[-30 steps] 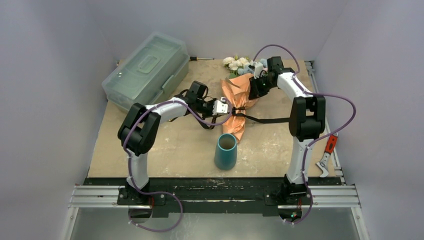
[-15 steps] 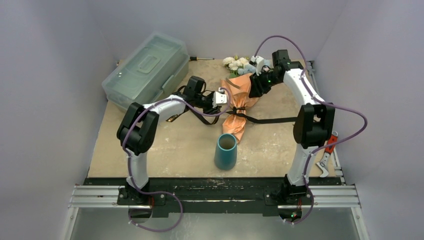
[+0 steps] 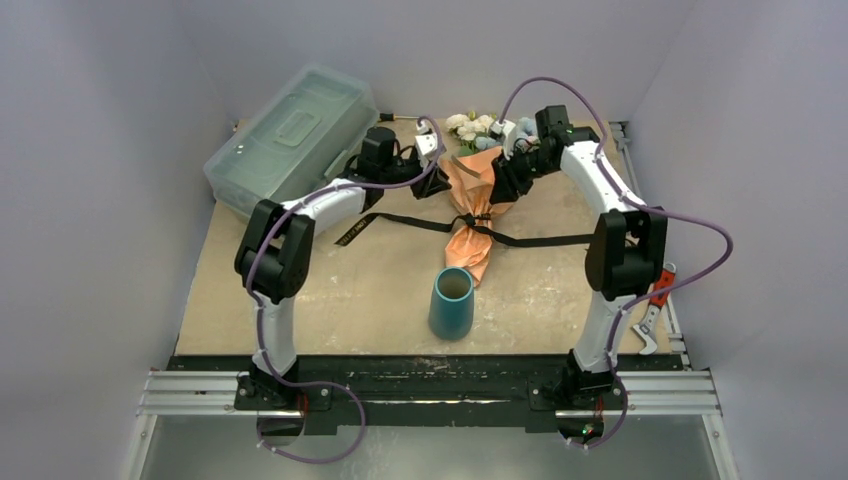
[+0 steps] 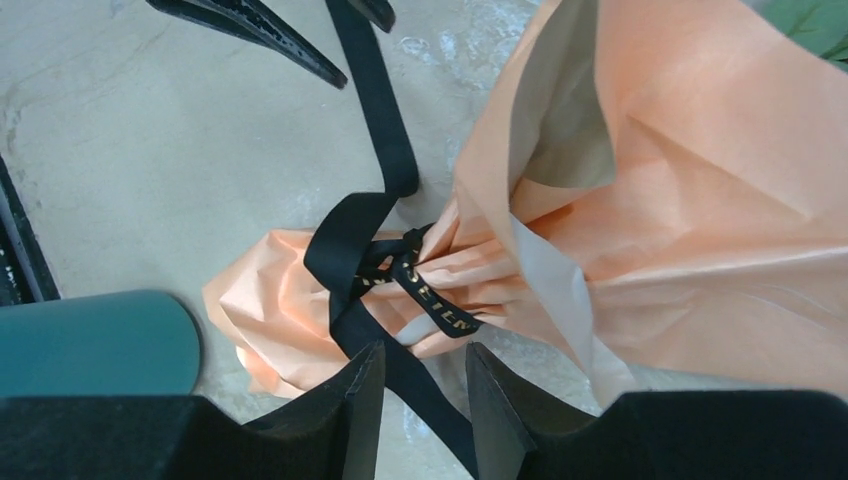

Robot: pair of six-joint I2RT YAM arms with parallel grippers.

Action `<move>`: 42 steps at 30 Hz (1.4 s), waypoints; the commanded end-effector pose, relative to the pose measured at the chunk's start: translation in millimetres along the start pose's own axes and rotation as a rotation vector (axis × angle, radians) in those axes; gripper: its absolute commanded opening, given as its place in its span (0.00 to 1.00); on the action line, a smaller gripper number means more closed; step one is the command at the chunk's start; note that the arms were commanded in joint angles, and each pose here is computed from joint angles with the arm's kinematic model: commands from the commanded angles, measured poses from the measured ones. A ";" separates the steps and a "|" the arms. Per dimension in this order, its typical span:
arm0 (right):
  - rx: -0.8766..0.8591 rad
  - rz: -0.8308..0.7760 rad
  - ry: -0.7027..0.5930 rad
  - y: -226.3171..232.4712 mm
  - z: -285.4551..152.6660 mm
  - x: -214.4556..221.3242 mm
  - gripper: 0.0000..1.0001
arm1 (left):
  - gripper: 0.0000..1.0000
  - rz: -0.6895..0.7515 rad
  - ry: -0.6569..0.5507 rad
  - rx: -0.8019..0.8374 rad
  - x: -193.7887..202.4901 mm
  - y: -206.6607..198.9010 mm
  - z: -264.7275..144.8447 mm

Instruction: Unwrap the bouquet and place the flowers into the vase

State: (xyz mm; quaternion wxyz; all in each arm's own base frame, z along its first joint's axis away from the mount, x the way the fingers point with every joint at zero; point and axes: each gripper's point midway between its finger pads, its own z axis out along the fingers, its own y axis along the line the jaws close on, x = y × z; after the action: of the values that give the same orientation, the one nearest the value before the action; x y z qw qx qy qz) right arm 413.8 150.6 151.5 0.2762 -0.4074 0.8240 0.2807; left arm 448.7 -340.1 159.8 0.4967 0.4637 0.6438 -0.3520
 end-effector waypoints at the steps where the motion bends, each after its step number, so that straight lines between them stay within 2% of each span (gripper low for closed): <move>1: -0.034 -0.032 -0.017 9.8 18.7 -2.1 0.39 | 0.27 -0.095 -0.063 0.080 -11.4 -28.0 19.6; 8: -0.064 -0.069 0.007 11.3 43.1 10.2 0.39 | 0.28 -0.177 -0.053 0.066 10.3 -33.1 29.3; 13: -0.060 -0.084 0.020 6.1 52.0 14.7 0.39 | 0.34 -0.118 -0.017 0.100 26.5 -45.8 34.3; 19: -0.068 -0.089 0.074 4.8 58.8 32.6 0.40 | 0.48 -0.012 0.076 0.164 56.7 -64.5 33.7; 26: -0.080 -0.097 0.104 3.9 62.8 42.7 0.40 | 0.62 0.042 0.131 0.182 78.8 -70.7 33.7; 29: -0.068 -0.099 0.117 -0.8 66.9 46.6 0.34 | 0.64 0.066 0.145 0.178 83.1 -71.4 35.6; 34: -0.054 -0.111 0.121 -5.1 66.5 45.7 0.19 | 0.64 0.073 0.164 0.166 90.4 -71.2 37.6; 38: -0.042 -0.132 0.110 -4.7 63.6 41.5 0.20 | 0.65 0.068 0.182 0.160 96.8 -72.2 36.2; 39: -0.039 -0.136 0.108 -5.3 63.1 40.8 0.12 | 0.65 0.070 0.186 0.159 98.0 -72.3 35.9; 40: -0.038 -0.140 0.107 -5.0 62.4 39.8 0.00 | 0.65 0.070 0.192 0.157 99.8 -72.3 35.4; 42: -0.035 -0.150 0.095 -4.6 59.5 34.1 0.00 | 0.65 0.072 0.200 0.152 102.1 -71.4 34.6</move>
State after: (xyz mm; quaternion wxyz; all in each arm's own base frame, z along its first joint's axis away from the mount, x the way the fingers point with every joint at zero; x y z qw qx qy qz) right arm 405.6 170.8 67.1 0.2214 -0.4680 0.8109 0.2727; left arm 385.3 -370.7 57.2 0.4048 0.5431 0.6505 -0.3434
